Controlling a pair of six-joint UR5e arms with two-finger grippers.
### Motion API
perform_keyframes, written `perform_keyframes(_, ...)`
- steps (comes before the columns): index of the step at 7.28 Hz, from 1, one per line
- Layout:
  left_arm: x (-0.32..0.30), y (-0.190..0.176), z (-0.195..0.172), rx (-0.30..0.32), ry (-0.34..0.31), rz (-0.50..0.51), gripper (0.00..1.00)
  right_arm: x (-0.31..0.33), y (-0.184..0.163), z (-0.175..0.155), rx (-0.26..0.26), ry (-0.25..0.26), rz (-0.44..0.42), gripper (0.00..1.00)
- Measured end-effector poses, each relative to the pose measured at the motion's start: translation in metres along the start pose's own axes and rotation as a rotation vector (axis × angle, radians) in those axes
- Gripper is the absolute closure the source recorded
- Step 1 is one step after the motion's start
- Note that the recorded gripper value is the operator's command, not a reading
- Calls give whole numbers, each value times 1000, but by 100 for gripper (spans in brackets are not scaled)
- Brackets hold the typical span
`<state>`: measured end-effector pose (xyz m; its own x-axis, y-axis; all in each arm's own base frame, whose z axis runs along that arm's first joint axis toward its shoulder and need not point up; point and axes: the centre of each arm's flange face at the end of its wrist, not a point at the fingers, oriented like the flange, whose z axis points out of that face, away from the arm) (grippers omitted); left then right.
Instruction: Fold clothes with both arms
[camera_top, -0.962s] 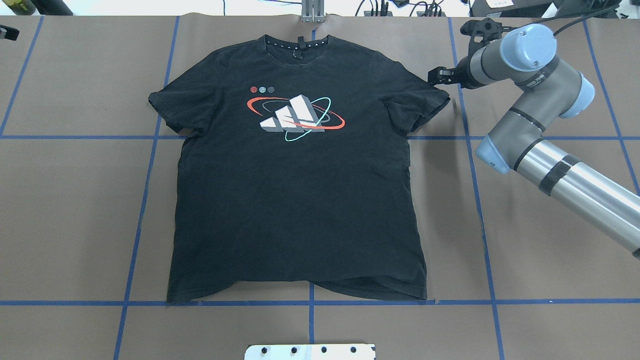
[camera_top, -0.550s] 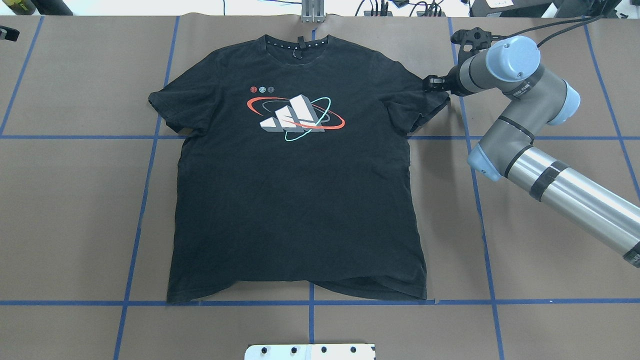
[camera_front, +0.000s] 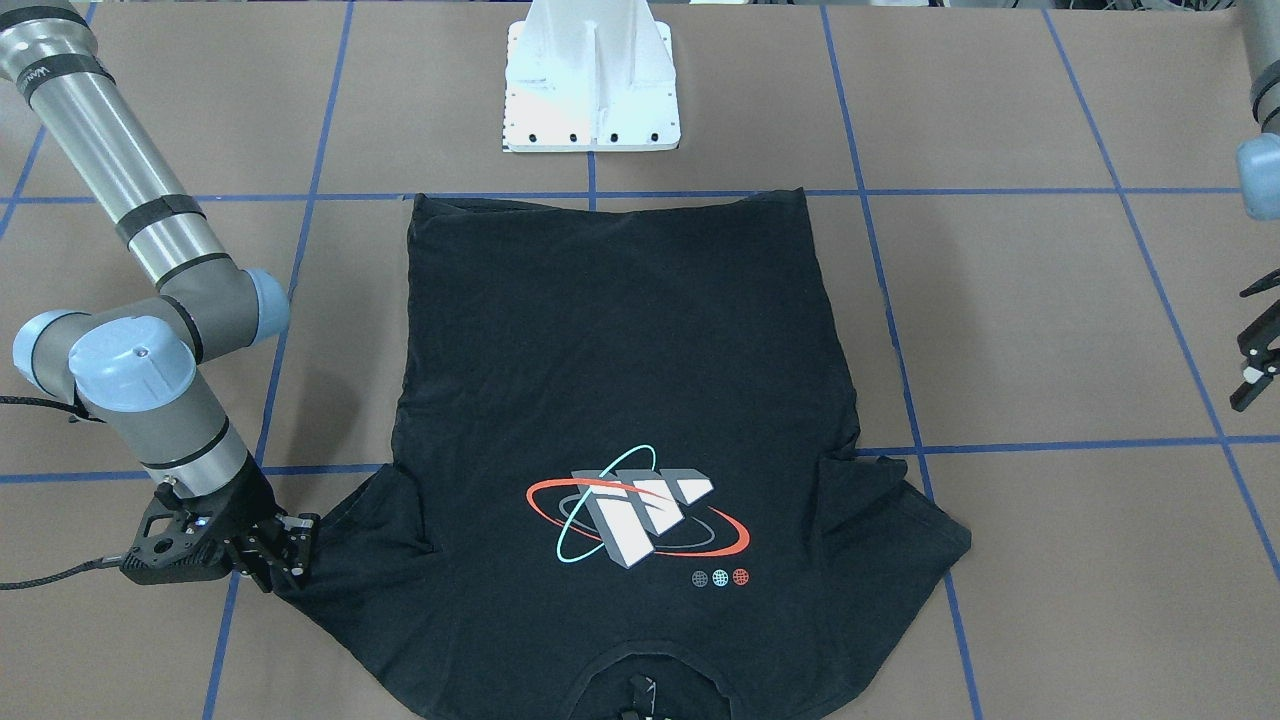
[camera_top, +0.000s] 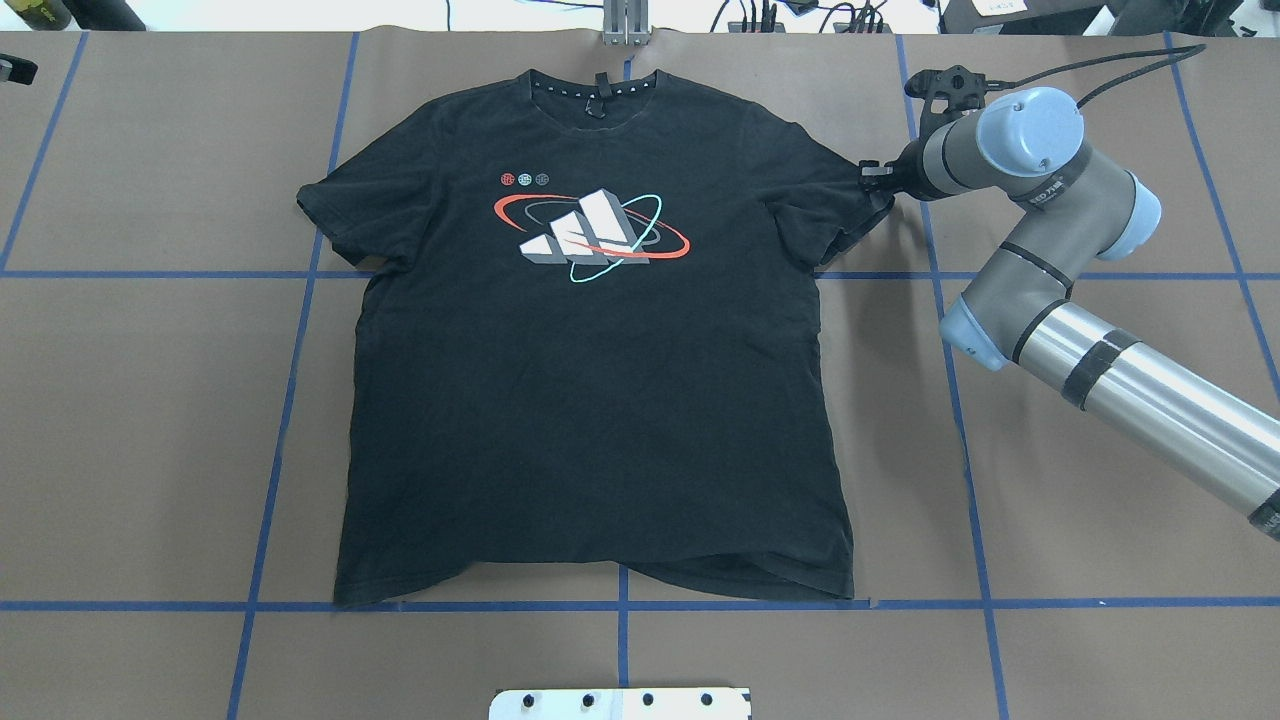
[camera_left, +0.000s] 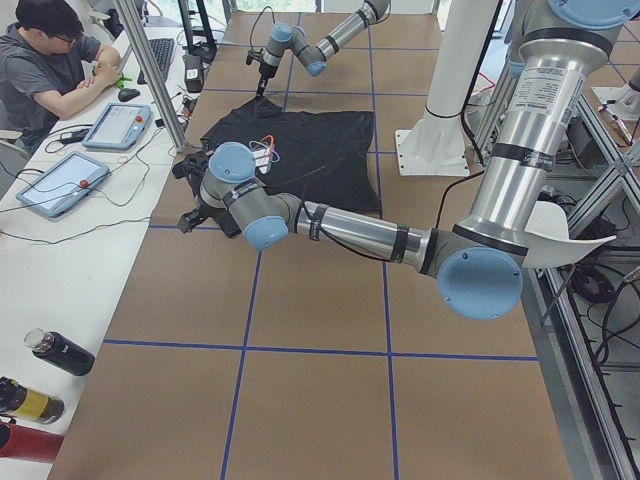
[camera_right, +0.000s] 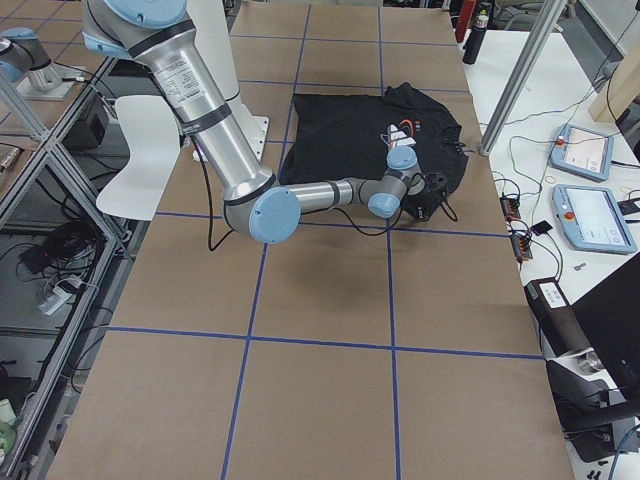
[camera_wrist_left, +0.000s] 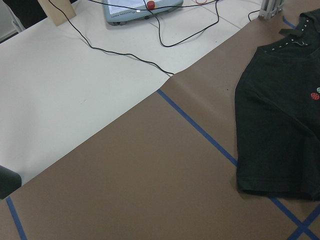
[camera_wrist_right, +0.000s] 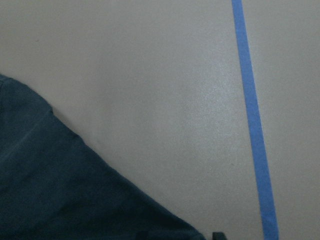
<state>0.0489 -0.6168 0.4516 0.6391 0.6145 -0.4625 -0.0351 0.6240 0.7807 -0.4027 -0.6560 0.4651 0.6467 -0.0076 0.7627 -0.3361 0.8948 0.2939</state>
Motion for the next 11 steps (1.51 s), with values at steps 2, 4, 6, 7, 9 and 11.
perform_keyframes(2,0,0,0,0,0,0,0,-5,-4,-8,12,-17,-2,100)
perform_keyframes(4,0,0,0,-1,1,0,0,-24,-12,-27,30,-49,-3,100)
perform_keyframes(6,0,0,0,-1,1,0,0,-66,-23,-56,25,-50,55,100)
perform_keyframes(7,0,0,0,0,1,1,0,-106,-29,-68,28,-36,103,100)
perform_keyframes(9,0,0,0,2,1,2,0,-197,-33,-70,63,16,196,100)
perform_keyframes(11,1,0,0,3,1,2,0,-252,-28,-56,90,50,219,100)
